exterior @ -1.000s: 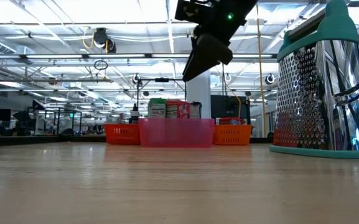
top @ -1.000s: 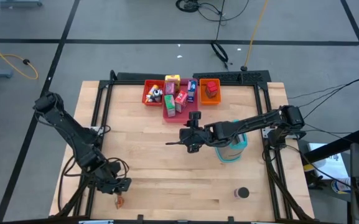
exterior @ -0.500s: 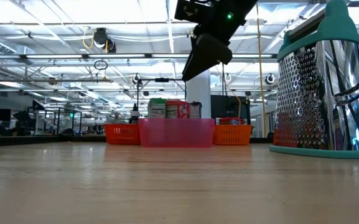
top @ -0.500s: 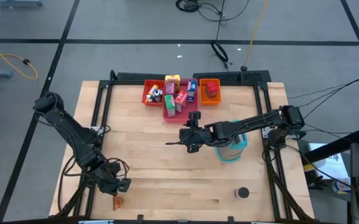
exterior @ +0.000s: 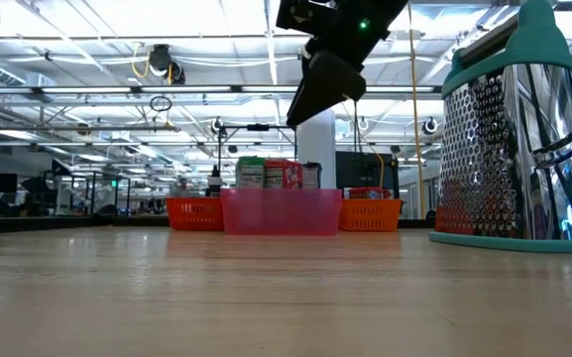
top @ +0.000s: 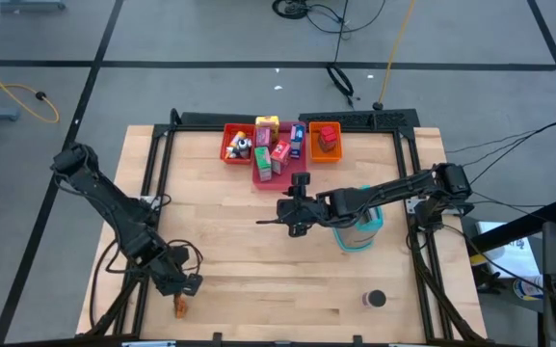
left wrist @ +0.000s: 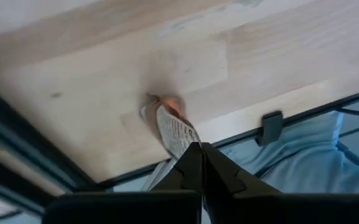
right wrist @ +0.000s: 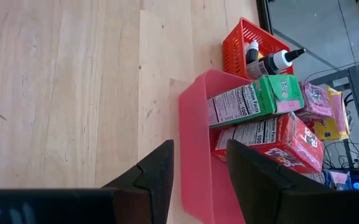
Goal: Pick & Place Kitchen Items
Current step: Put the orange seasoning pack into the orange bin
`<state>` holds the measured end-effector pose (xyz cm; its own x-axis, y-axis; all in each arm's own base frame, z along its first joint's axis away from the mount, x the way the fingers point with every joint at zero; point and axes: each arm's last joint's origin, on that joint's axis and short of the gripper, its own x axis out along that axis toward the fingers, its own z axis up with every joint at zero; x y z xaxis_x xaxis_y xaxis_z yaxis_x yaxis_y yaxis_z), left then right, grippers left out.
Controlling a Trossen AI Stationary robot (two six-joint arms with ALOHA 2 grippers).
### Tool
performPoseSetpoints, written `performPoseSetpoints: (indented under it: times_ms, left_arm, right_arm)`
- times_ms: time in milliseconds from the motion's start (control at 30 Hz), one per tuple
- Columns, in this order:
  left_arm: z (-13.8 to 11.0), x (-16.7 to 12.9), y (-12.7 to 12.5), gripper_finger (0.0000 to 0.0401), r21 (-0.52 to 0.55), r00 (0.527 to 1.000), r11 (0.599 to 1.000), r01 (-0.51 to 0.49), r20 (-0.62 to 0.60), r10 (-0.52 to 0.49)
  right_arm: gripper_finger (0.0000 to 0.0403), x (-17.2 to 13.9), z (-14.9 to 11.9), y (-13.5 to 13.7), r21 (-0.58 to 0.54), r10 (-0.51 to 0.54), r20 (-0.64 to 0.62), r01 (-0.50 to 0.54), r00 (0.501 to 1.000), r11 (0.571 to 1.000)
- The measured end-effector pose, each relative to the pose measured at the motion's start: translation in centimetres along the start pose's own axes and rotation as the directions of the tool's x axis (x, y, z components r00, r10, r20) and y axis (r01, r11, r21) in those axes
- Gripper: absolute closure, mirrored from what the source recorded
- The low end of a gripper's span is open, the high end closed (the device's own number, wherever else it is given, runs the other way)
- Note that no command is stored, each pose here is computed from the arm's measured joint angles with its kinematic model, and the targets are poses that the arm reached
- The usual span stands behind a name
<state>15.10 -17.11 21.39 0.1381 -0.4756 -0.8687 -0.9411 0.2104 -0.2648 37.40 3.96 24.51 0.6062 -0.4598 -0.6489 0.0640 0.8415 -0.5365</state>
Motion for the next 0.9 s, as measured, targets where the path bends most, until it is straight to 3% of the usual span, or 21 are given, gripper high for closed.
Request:
performPoseSetpoints:
  times_ms: [467, 667, 900]
  left_arm:
    - [3.2, -2.5, -1.6, 0.0401, 0.22, 0.982, 0.967, 0.127, 0.108, -0.154]
    - [5.4, -4.3, -2.5, 0.0401, 0.366, 0.952, 0.914, 0.174, 0.174, -0.251]
    - [8.4, -6.1, -3.1, 0.0401, 0.509, 0.9, 0.85, 0.136, 0.296, -0.321]
  right_arm:
    - [0.0264, 0.0, 0.1, 0.0, 0.004, -0.002, 0.007, 0.001, 1.0, 1.0]
    - [0.0264, 0.0, 0.1, 0.0, 0.006, -0.001, 0.008, 0.001, 1.0, 1.0]
    - [0.0264, 0.0, 0.1, 0.0, 0.017, -0.001, 0.008, 0.001, 1.0, 1.0]
